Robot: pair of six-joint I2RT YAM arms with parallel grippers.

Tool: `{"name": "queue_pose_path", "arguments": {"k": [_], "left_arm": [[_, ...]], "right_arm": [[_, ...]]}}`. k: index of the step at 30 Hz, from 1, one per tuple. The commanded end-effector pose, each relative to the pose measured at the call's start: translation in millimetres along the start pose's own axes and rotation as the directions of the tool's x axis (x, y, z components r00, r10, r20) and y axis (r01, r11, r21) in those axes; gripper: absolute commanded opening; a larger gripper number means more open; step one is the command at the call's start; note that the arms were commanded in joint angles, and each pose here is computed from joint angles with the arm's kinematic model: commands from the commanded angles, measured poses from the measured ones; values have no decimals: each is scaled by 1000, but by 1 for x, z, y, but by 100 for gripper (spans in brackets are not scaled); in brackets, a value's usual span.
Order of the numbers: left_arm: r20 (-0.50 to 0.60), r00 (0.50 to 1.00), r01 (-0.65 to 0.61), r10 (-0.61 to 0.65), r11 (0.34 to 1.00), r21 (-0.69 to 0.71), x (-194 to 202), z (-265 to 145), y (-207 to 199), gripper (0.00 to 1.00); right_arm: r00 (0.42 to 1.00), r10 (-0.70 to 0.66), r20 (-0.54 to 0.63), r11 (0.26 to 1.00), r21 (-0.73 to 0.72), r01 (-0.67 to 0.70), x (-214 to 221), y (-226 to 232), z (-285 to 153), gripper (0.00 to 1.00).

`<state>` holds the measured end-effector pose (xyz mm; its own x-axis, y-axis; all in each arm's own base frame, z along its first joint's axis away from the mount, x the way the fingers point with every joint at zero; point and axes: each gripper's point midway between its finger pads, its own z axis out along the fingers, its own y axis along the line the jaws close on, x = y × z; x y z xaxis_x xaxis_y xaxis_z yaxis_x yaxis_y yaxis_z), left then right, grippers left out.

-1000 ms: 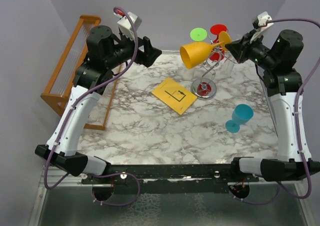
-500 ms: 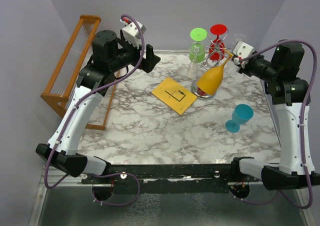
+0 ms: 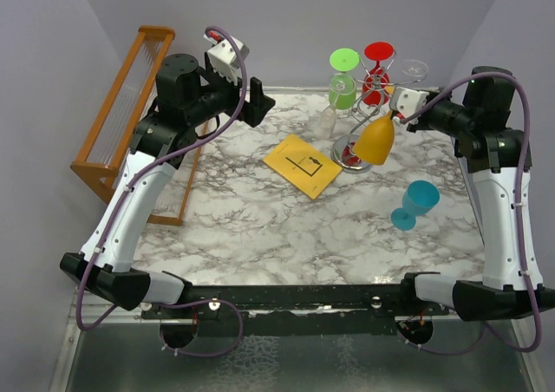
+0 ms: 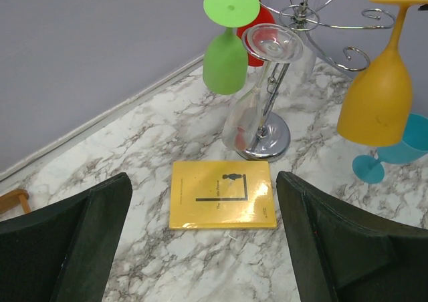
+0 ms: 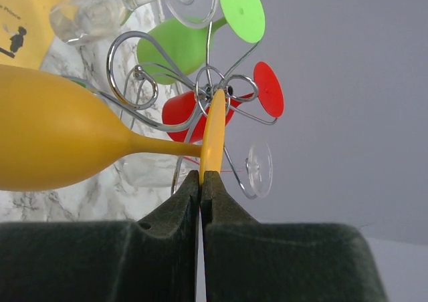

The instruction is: Place the wine glass upside down on the wine glass rack

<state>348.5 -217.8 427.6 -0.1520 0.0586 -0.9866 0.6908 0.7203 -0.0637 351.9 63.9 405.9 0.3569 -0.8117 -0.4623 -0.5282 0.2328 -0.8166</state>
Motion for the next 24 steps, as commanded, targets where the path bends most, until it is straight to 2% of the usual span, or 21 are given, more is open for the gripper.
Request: {"name": "queue_pose_path", "arguments": {"k": [1, 13, 24], "left_arm": [[49, 999, -23, 23, 1000, 4, -14, -8, -2, 92], [54, 998, -32, 33, 999, -11, -14, -8, 3, 92], [57, 998, -29, 30, 999, -15, -16, -7, 6, 92]], "right_arm": [[995, -99, -4, 994, 42, 99, 1, -14, 4, 1], [982, -188, -4, 981, 49, 188, 8, -15, 28, 1], [980, -198, 34, 980, 42, 197, 3, -12, 45, 1]]}}
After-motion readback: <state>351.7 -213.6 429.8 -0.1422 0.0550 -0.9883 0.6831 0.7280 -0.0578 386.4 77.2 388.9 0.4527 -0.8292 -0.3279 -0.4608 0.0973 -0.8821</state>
